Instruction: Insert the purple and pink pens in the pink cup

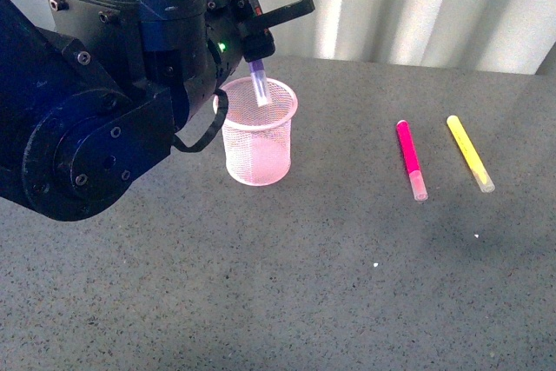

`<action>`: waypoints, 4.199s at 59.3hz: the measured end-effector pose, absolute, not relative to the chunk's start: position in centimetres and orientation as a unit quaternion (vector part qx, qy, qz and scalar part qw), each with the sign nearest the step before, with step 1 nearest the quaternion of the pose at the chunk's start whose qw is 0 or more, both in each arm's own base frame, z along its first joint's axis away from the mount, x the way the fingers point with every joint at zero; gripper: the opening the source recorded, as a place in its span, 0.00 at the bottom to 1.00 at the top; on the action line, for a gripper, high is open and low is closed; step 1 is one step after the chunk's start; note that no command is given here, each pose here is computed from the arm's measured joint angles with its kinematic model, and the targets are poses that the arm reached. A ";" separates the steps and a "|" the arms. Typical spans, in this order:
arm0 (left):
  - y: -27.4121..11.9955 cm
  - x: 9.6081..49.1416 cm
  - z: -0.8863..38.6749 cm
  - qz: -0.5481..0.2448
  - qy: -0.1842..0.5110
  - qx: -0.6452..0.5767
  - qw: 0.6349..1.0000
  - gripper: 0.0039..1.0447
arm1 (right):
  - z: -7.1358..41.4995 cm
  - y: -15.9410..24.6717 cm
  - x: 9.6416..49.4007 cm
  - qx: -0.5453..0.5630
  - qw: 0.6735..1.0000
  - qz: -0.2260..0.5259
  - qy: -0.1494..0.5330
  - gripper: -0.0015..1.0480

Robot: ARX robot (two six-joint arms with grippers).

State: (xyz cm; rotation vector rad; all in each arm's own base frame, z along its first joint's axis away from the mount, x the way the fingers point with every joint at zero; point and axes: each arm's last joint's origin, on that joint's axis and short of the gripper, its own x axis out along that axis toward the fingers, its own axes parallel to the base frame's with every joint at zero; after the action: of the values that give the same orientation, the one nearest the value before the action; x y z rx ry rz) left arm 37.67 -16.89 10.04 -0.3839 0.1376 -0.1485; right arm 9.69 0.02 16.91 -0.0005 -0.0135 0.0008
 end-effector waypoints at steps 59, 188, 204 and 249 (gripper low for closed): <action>-12.3 30.6 17.0 -0.065 0.255 -0.080 0.961 0.94 | 16.9 0.0 9.7 0.000 1.000 0.000 -0.007 0.93; 0.0 11.3 17.4 0.000 -0.012 -0.004 1.000 0.03 | 16.9 0.0 9.7 0.000 1.000 0.000 -0.007 0.93; 0.0 10.8 17.4 0.000 -0.012 -0.004 1.000 0.03 | 16.9 0.0 9.7 0.000 1.000 0.000 -0.007 0.93; 0.0 9.7 17.0 -0.001 -0.009 -0.004 1.000 0.63 | 16.9 0.0 9.7 0.000 1.000 0.000 -0.007 0.93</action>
State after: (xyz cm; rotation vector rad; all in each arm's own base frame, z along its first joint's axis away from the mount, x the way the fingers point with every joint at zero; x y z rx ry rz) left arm 9.66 -0.02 17.05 -0.0075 -0.0177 -0.0024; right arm 9.69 0.02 16.91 -0.0002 -0.0135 0.0004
